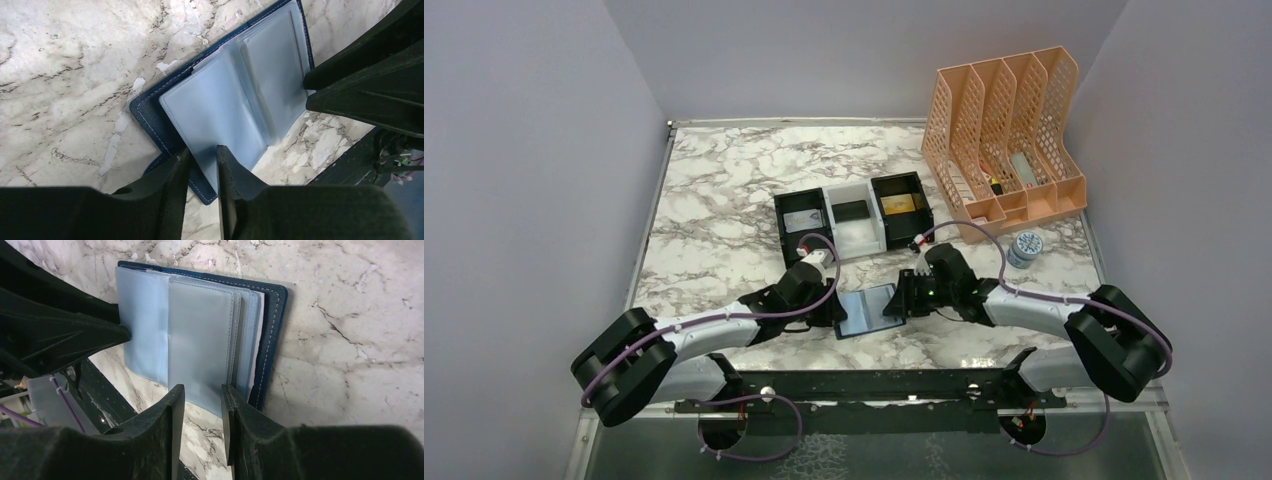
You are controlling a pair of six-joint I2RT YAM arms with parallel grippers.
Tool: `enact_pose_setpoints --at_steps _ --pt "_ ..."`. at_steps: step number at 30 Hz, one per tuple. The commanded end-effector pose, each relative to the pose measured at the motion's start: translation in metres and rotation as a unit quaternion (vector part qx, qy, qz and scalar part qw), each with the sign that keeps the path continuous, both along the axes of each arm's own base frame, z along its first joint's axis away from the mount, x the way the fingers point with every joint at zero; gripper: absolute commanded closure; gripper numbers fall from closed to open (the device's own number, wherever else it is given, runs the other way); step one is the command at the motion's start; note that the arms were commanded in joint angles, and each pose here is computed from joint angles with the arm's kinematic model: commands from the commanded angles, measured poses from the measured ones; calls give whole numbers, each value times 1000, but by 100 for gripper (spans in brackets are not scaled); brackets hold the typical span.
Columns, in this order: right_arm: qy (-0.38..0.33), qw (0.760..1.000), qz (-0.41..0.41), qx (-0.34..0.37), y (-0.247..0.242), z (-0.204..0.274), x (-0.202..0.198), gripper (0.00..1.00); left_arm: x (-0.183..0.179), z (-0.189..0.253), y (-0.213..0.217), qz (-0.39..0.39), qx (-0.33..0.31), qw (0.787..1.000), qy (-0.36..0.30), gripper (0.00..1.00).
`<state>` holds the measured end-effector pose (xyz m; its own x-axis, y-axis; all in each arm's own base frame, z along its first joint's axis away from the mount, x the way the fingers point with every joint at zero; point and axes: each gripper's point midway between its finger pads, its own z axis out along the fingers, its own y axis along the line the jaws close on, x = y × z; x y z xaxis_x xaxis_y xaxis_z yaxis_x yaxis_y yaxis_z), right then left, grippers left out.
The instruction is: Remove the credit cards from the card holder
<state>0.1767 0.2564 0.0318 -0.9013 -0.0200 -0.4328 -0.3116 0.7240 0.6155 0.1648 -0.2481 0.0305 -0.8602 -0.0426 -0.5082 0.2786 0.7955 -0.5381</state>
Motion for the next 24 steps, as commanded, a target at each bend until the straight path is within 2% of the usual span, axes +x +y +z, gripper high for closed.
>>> enact_pose_setpoints --at_steps 1,19,24 --pt "11 999 29 32 15 6 -4 67 0 -4 0 -8 15 1000 -3 74" --pt "42 984 68 162 52 42 -12 67 -1 -5 0 -11 17 1000 -5 78" --pt "34 982 63 175 52 51 -12 67 -1 -3 2 -5 13 1000 -9 79"
